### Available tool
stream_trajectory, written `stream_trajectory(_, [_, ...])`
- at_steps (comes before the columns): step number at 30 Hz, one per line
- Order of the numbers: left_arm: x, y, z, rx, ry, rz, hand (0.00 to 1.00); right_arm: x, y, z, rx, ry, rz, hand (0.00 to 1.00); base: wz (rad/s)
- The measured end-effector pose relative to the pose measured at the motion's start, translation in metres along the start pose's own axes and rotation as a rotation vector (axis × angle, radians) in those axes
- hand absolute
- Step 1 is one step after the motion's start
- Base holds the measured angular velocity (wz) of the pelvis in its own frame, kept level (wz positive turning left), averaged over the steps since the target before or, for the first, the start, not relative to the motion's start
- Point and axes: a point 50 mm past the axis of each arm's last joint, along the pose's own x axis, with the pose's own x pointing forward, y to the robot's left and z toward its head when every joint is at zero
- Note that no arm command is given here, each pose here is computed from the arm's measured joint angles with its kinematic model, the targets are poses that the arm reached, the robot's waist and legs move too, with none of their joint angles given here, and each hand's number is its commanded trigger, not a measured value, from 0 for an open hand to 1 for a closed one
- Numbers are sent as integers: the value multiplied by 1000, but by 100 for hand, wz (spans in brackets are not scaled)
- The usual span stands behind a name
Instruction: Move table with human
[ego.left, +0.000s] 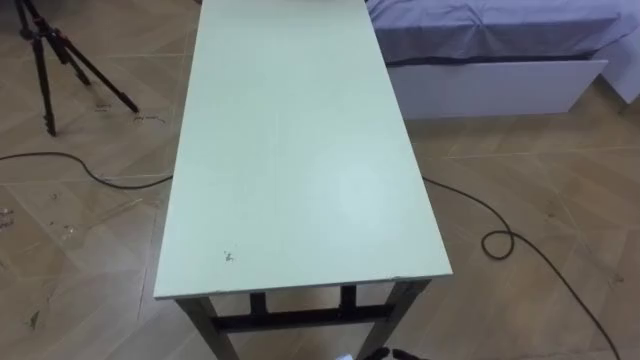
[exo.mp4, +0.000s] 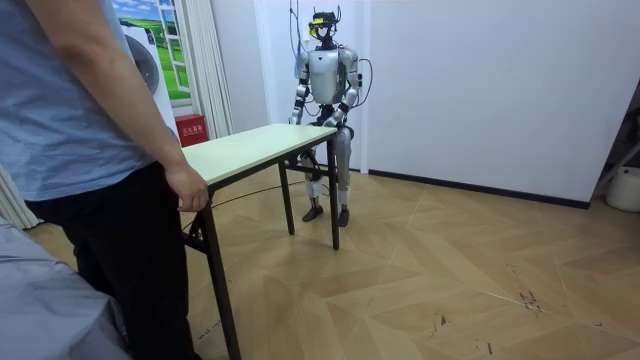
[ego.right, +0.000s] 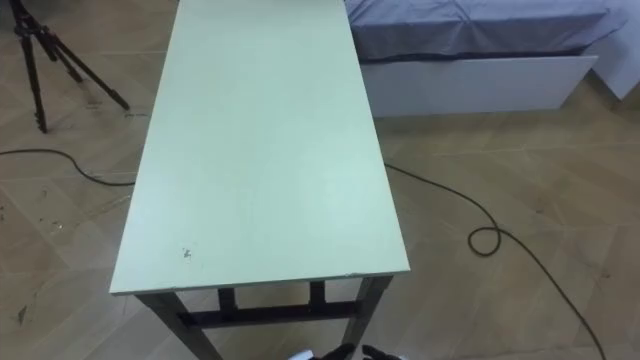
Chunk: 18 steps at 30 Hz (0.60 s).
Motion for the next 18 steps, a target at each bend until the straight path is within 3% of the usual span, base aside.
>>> stream_trajectory(12, [-3, 1, -4, -19, 8, -22, 0, 0, 2, 0, 16, -2, 35, 0, 0])
stream_trajectory(18, [-16, 11, -23, -123, 54, -174, 0, -3, -4, -3, 17, 27, 82, 0, -1])
